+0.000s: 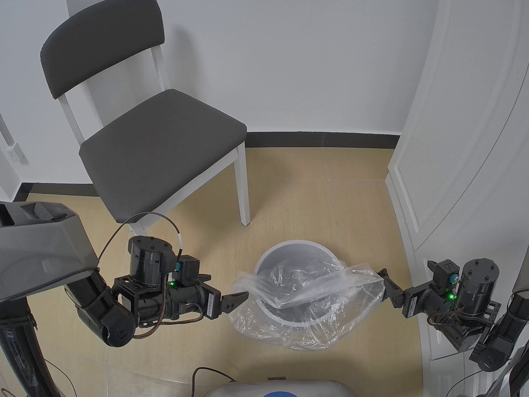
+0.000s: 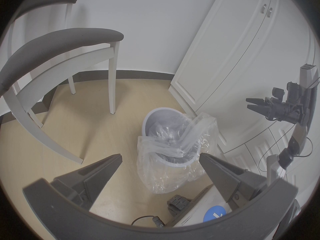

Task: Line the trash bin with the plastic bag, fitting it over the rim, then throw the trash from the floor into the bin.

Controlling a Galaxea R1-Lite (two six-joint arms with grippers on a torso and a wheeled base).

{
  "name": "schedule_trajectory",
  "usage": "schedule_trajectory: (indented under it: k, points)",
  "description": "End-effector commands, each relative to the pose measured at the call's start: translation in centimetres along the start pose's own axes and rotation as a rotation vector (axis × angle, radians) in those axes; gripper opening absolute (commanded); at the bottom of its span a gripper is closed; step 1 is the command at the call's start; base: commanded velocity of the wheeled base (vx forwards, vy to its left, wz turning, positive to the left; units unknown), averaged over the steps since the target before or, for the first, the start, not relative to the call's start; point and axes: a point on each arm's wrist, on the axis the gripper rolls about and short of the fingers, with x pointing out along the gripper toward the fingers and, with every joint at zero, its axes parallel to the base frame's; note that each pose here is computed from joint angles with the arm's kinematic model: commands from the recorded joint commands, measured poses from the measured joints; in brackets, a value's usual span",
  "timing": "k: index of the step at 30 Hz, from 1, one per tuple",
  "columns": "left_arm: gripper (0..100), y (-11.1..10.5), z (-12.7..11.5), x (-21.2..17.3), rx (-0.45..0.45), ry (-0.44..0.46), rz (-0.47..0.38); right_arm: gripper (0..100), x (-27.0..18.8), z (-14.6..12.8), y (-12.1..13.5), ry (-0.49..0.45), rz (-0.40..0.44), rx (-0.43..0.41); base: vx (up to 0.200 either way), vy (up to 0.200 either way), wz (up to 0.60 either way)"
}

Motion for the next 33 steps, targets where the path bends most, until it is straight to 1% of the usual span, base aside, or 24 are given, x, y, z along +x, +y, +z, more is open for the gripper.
schedule_trajectory:
  k: [1, 28, 32, 33]
  points:
    - [100, 0.03, -0.09, 0.09, -0.001, 0.003, 0.0, 100, 0.22, -0.17, 0.1, 0.001, 0.002, 0.002, 0.0, 0.0, 0.0]
    - [100, -0.02, 0.07, -0.02, -0.001, -0.003, -0.002, 100, -0.31, -0.45, -0.12, 0.016, 0.004, 0.0, 0.0, 0.0, 0.0]
    - [100, -0.02, 0.14, -0.03, -0.001, -0.006, -0.002, 100, -0.28, -0.43, -0.09, 0.015, 0.013, -0.001, 0.0, 0.0, 0.0]
    - [100, -0.02, 0.14, -0.03, -0.002, -0.006, -0.002, 100, -0.26, -0.26, -0.02, 0.007, 0.041, 0.005, 0.0, 0.0, 0.0]
